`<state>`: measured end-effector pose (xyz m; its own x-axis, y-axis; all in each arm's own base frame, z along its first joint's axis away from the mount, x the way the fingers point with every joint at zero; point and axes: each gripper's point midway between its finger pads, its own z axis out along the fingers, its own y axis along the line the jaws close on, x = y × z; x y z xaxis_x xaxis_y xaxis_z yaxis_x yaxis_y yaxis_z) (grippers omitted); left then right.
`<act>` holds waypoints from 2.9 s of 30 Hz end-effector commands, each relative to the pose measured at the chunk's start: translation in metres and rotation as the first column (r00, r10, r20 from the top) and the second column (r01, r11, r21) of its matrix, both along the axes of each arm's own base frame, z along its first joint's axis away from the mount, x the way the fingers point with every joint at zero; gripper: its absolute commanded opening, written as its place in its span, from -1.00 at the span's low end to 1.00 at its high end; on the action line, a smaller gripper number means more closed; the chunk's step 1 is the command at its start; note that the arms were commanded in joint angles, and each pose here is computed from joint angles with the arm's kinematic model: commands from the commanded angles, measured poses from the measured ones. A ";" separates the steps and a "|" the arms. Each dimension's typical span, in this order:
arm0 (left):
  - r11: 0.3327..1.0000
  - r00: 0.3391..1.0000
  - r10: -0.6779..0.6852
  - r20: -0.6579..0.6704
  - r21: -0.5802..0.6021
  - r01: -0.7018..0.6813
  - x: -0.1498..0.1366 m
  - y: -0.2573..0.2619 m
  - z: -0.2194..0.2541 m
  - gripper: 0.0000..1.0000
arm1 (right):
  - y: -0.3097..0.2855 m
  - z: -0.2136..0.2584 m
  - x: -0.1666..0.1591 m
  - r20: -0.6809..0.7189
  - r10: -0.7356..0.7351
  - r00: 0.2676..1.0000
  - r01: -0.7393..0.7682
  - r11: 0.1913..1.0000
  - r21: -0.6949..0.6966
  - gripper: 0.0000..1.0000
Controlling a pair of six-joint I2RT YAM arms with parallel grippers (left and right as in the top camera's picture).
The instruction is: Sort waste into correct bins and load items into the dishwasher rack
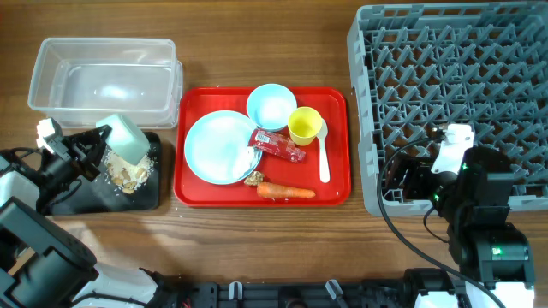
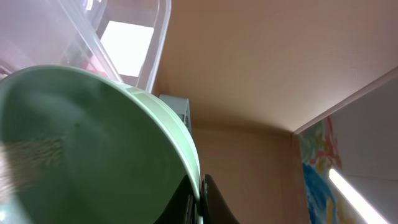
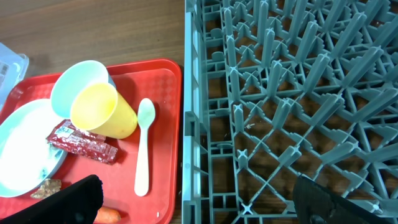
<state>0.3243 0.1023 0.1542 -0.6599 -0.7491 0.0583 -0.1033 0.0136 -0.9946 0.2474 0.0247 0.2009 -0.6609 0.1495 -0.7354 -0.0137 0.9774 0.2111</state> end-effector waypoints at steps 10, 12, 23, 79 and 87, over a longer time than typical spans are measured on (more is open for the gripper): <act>1.000 0.999 -0.001 0.044 -0.009 0.001 -0.001 0.001 0.006 -0.92 | 0.005 0.010 0.001 0.019 0.015 1.000 -0.015 1.000 0.022 0.99; 1.000 0.999 -0.001 0.044 -0.009 0.001 -0.001 0.001 0.006 -0.92 | 0.005 0.009 0.001 0.019 0.015 1.000 -0.015 1.000 0.022 0.99; 0.998 0.997 -0.058 0.059 0.010 0.058 0.001 -0.020 0.008 -0.92 | 0.000 0.007 0.000 0.011 -0.006 1.000 0.006 1.000 0.004 1.00; 0.297 0.866 -0.468 -0.174 0.892 0.340 0.052 -0.368 -0.095 0.01 | 0.002 -0.013 0.003 -0.083 -0.007 0.997 0.008 1.000 0.017 1.00; 0.277 0.859 -0.451 -0.241 0.877 0.392 0.040 -0.360 -0.102 -0.92 | 0.002 -0.015 0.002 -0.095 -0.007 0.995 0.008 1.000 0.017 0.99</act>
<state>0.3708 -0.2595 0.0543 -0.8657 0.0347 -0.4993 0.2521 0.8920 -0.3752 0.2470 0.0246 0.1784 -0.7354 0.1610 -0.6583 0.0173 0.9755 0.2193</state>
